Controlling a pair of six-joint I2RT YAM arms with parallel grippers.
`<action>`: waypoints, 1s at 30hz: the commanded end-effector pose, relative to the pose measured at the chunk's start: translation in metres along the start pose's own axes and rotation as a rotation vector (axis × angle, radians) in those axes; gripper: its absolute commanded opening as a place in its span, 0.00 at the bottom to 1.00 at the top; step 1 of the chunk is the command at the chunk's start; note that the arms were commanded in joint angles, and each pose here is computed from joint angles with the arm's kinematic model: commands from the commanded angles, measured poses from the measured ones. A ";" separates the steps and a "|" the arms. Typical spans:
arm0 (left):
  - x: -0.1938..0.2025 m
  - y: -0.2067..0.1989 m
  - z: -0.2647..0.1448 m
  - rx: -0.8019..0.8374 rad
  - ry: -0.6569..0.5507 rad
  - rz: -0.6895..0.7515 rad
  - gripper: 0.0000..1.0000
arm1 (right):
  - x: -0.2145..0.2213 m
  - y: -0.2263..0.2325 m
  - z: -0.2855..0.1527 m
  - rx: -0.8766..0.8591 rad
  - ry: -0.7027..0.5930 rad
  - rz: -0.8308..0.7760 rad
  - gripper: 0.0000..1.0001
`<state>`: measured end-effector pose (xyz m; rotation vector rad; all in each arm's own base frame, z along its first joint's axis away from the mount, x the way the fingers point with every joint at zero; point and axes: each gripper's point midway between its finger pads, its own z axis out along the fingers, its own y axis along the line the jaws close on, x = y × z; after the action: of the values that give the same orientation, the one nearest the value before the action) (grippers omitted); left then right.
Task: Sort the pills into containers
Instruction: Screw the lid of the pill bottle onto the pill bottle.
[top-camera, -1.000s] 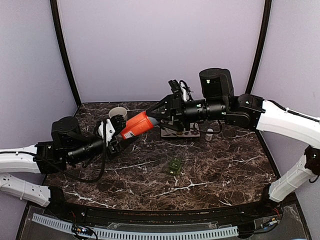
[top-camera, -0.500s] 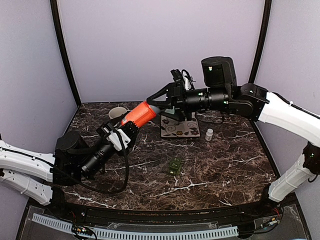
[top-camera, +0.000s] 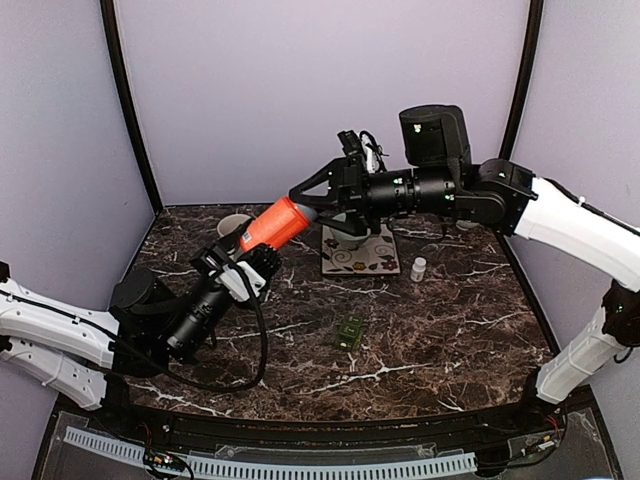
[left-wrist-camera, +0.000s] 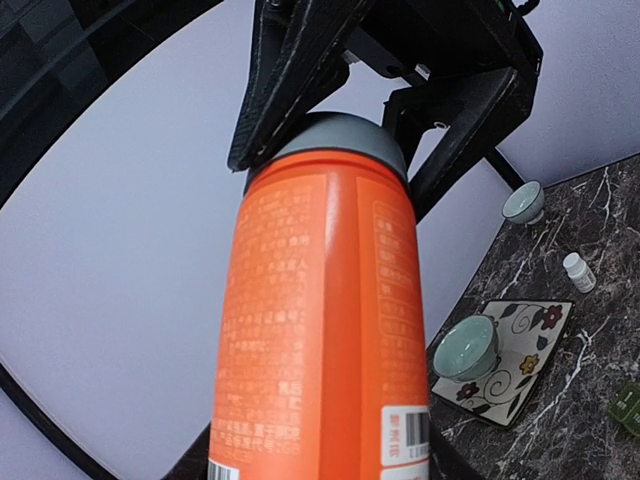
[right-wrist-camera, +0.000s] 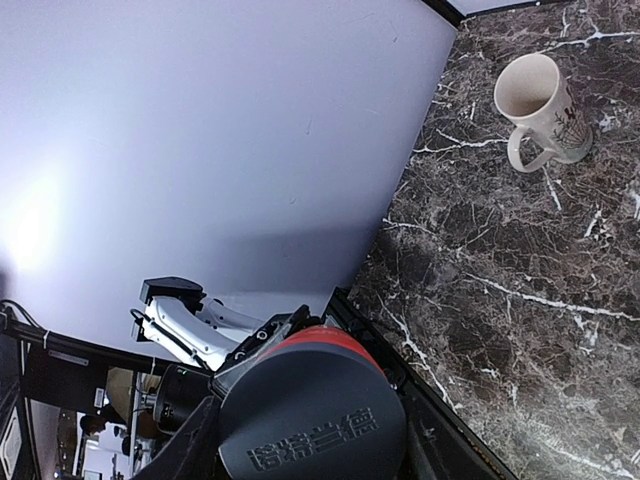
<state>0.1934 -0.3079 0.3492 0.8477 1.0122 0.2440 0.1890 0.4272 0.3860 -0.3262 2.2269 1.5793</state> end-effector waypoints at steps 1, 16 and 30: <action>-0.058 0.050 -0.013 -0.042 -0.233 -0.262 0.00 | 0.060 -0.059 0.018 0.182 0.188 0.013 0.56; -0.022 0.022 -0.008 0.165 -0.038 -0.436 0.00 | 0.033 -0.031 -0.051 0.102 -0.103 -0.194 0.69; -0.038 -0.015 -0.023 0.739 0.008 -0.774 0.00 | 0.039 -0.026 -0.098 0.120 -0.223 -0.667 0.75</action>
<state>0.1856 -0.3130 0.3501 0.9153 1.3435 -0.5274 0.1431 0.3369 0.3614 -0.6515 1.9401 1.1642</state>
